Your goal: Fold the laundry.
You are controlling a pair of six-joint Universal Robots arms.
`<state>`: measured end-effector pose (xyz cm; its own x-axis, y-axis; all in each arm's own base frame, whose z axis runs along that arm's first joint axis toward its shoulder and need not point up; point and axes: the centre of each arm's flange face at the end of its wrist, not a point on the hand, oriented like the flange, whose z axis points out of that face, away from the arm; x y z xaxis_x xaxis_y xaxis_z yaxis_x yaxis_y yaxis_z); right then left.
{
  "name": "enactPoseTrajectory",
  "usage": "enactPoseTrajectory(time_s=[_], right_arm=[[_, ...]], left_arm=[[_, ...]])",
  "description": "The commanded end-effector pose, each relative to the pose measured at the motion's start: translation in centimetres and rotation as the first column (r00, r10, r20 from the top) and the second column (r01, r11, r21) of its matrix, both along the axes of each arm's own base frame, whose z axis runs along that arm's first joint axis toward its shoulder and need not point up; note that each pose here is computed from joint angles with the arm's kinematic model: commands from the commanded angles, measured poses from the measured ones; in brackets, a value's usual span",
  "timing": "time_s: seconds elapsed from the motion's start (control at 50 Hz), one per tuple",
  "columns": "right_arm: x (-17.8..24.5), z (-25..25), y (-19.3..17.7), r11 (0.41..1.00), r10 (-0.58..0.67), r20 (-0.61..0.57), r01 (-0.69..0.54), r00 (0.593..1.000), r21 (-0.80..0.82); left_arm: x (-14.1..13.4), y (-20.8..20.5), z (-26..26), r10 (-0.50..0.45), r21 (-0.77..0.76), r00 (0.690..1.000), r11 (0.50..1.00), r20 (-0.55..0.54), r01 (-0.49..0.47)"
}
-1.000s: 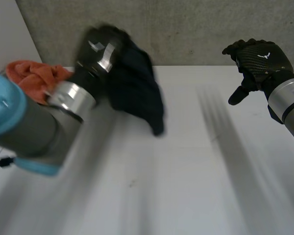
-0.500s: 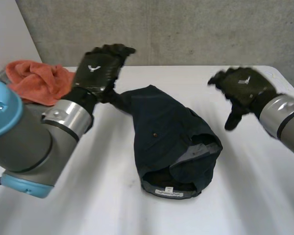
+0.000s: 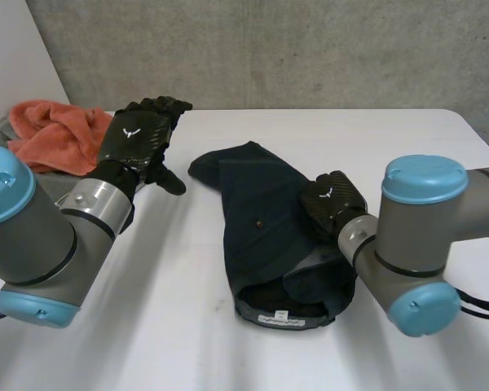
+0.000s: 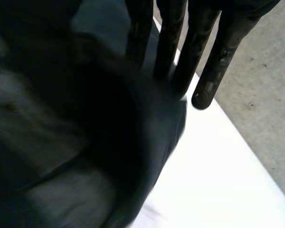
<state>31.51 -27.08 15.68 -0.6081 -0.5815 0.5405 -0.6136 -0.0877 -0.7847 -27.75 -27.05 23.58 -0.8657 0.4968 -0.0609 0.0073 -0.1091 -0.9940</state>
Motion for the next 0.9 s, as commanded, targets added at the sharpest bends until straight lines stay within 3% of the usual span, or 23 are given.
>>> enactPoseTrajectory(time_s=[0.02, 0.12, 0.2, 0.26, 0.36, 0.44, 0.54, 0.78, 0.86, 0.9], right_arm=[[0.9, 0.9, -1.6, 0.991, 0.012, -0.038, -0.017, 0.999, -0.134], [1.1, 5.4, -0.7, 0.975, 0.056, 0.043, -0.045, 0.998, -0.218], [1.2, 11.8, 2.3, 0.941, 0.208, 0.166, -0.151, 0.964, -0.302], [1.0, 13.5, 3.7, 0.925, 0.287, 0.199, -0.216, 0.937, -0.314], [0.0, 16.8, 7.2, 0.898, 0.398, 0.242, -0.322, 0.885, -0.299], [-0.6, 17.6, 8.5, 0.903, 0.415, 0.284, -0.351, 0.864, -0.249], [-0.8, 17.8, 9.0, 0.908, 0.416, 0.327, -0.364, 0.849, -0.210], [-2.7, 17.9, 7.2, 0.935, 0.348, 0.329, -0.297, 0.878, -0.195], [-4.0, 16.8, 4.1, 0.963, 0.259, 0.324, -0.217, 0.910, -0.162], [-4.4, 15.7, 2.5, 0.975, 0.216, 0.321, -0.183, 0.922, -0.130]], left_arm=[[-0.5, -1.3, 0.6, -0.004, -0.036, 1.000, 0.999, -0.017, 0.003], [-1.3, -3.9, -0.4, 0.004, -0.038, 1.000, 0.999, -0.018, -0.005], [-1.6, -7.5, -1.8, 0.028, -0.041, 1.000, 0.999, -0.012, -0.028], [-2.1, -9.0, -2.2, 0.023, -0.068, 1.000, 0.997, 0.001, -0.023], [-3.8, -10.3, -4.0, -0.081, -0.115, 0.992, 0.989, 0.093, 0.091], [-4.8, -9.9, -5.7, -0.187, -0.095, 0.974, 0.975, 0.127, 0.200], [-5.9, -9.4, -7.6, -0.245, -0.066, 0.959, 0.964, 0.141, 0.256], [-7.3, -9.3, -8.8, -0.268, -0.066, 0.953, 0.958, 0.142, 0.279], [-7.1, -10.5, -7.2, -0.202, -0.133, 0.971, 0.967, 0.127, 0.219], [-6.6, -11.7, -5.7, -0.114, -0.199, 0.987, 0.971, 0.111, 0.134]])
